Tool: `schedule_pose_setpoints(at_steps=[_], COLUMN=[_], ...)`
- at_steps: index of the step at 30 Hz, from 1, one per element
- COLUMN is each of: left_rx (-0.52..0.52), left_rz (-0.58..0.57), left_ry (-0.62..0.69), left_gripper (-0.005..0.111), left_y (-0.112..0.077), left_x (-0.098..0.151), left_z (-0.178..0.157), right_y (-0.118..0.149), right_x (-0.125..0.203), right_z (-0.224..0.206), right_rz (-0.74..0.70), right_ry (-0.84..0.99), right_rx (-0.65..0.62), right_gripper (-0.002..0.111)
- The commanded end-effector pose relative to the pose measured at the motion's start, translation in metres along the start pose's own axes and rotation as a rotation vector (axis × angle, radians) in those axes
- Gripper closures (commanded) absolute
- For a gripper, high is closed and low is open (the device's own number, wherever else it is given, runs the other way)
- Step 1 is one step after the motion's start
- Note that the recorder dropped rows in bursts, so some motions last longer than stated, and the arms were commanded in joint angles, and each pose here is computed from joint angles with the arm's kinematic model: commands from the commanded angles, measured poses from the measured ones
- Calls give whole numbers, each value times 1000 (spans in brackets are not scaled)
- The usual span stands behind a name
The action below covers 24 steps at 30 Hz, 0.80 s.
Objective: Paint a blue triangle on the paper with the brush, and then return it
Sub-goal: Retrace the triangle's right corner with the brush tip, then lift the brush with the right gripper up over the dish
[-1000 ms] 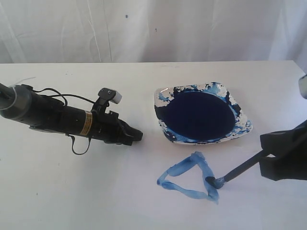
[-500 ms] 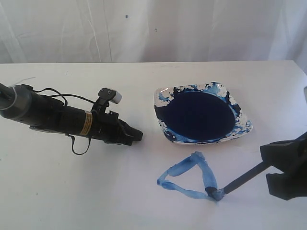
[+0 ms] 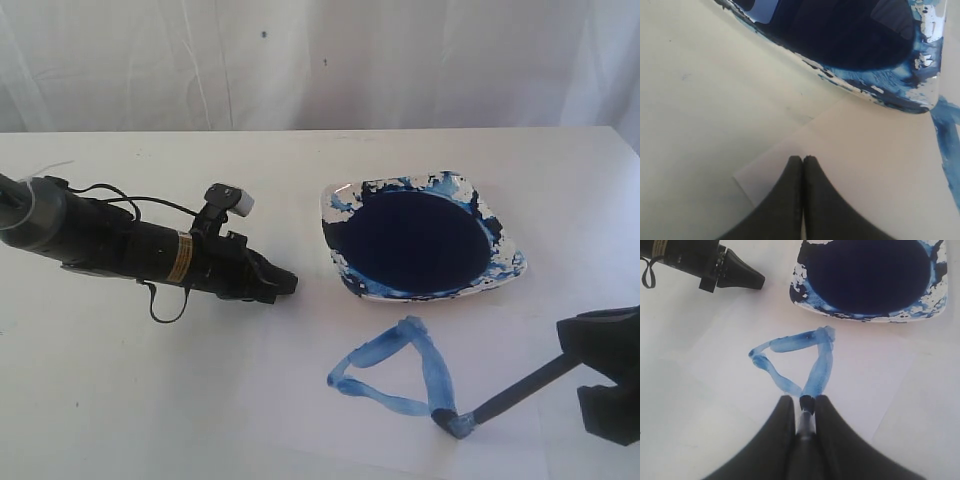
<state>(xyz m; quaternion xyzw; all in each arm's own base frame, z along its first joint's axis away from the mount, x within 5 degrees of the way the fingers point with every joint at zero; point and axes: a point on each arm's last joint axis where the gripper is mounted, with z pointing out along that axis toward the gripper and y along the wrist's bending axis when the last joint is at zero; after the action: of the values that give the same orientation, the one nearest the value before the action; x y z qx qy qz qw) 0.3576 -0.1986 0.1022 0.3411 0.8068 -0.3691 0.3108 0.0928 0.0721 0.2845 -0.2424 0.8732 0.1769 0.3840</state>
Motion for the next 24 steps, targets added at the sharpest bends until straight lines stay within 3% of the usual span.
schedule_pose_setpoints(at_steps=[1, 16, 24], left_rx=[-35, -35, -35], left_rz=[16, 16, 16], left_ry=[22, 22, 22], left_gripper=[107, 107, 107], left_y=[2, 2, 2], left_x=[1, 1, 1], left_z=[0, 0, 0], right_y=[-4, -2, -2], right_x=[-5, -33, -39], right_z=[-1, -7, 3], right_rz=[-51, -54, 64], right_ry=[-56, -367, -385], right_rx=[43, 36, 3], right_gripper=[108, 108, 108])
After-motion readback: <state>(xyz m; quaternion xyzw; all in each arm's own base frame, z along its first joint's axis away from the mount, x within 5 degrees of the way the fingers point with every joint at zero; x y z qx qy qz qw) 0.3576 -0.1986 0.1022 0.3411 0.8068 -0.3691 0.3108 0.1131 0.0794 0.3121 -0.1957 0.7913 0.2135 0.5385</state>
